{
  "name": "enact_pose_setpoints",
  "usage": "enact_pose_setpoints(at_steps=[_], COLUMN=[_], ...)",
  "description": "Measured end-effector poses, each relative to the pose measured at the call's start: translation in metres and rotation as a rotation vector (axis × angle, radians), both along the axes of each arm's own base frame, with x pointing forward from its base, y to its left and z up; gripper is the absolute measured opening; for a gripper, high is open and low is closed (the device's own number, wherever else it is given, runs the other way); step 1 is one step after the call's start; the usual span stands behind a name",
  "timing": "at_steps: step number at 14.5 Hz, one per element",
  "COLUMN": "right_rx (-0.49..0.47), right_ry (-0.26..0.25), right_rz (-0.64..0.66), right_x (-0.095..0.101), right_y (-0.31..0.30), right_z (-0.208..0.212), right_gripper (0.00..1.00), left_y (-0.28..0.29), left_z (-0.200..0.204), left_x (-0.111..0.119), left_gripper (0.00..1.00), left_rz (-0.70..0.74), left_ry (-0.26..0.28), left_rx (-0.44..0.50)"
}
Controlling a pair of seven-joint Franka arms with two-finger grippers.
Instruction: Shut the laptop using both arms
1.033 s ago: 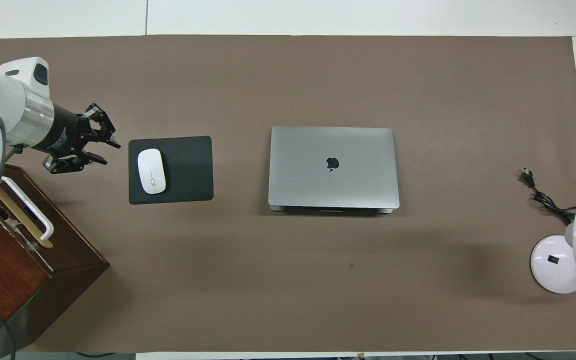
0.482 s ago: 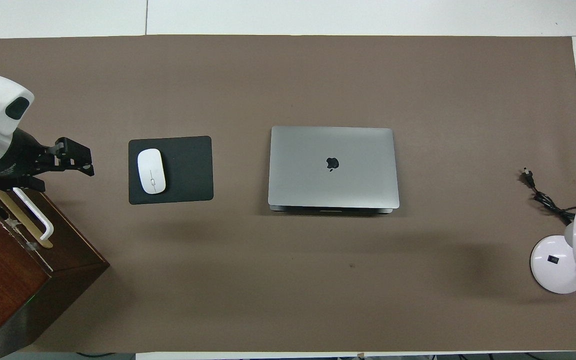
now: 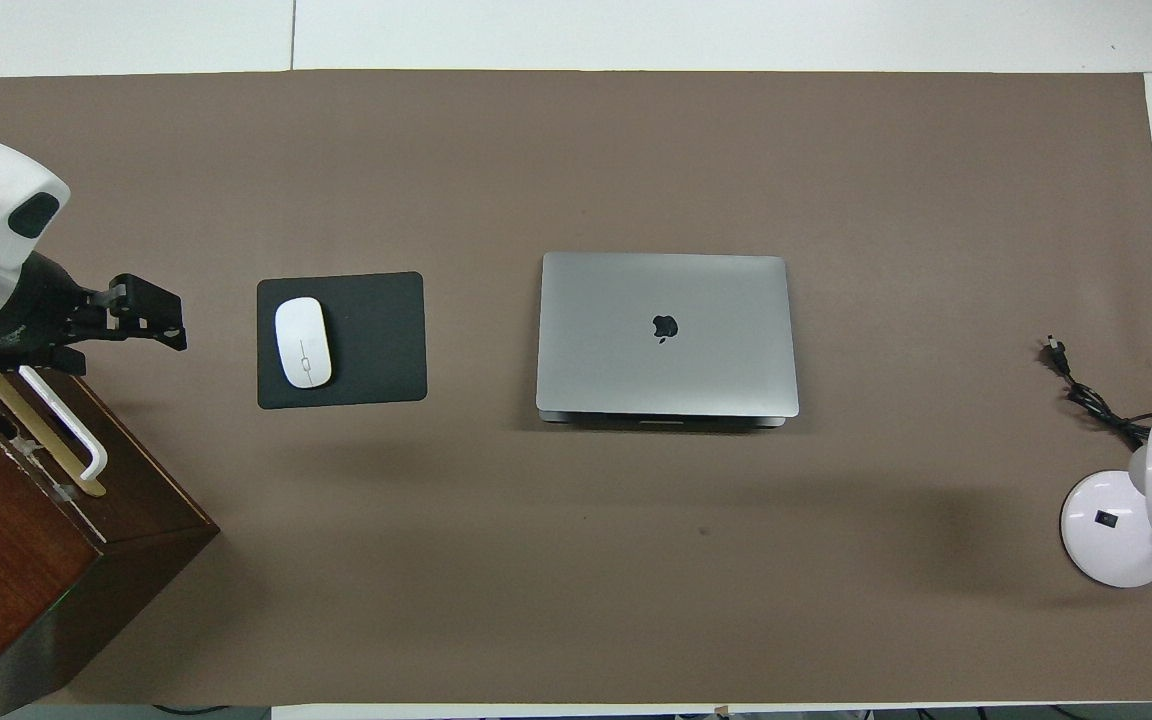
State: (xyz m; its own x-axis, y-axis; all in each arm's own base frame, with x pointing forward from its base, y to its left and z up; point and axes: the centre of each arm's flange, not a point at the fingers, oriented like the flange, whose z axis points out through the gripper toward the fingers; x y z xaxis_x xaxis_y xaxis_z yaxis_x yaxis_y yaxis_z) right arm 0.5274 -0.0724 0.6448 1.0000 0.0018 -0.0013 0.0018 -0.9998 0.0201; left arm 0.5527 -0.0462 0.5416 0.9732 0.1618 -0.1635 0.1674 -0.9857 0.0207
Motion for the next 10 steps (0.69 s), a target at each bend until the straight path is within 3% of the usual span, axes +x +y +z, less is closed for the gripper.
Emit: enact_pose_setpoints(at_steps=[10], right_rx=[0.001], right_ry=[0.000], right_rz=[0.010], right_x=[0.001], right_y=[0.006], right_z=[0.000], right_gripper=[1.00], left_y=[-0.003], left_z=[0.014], left_x=[0.001], left_gripper=[1.00], left_rz=[-0.014], left_ry=[-0.009], left_rx=[-0.002])
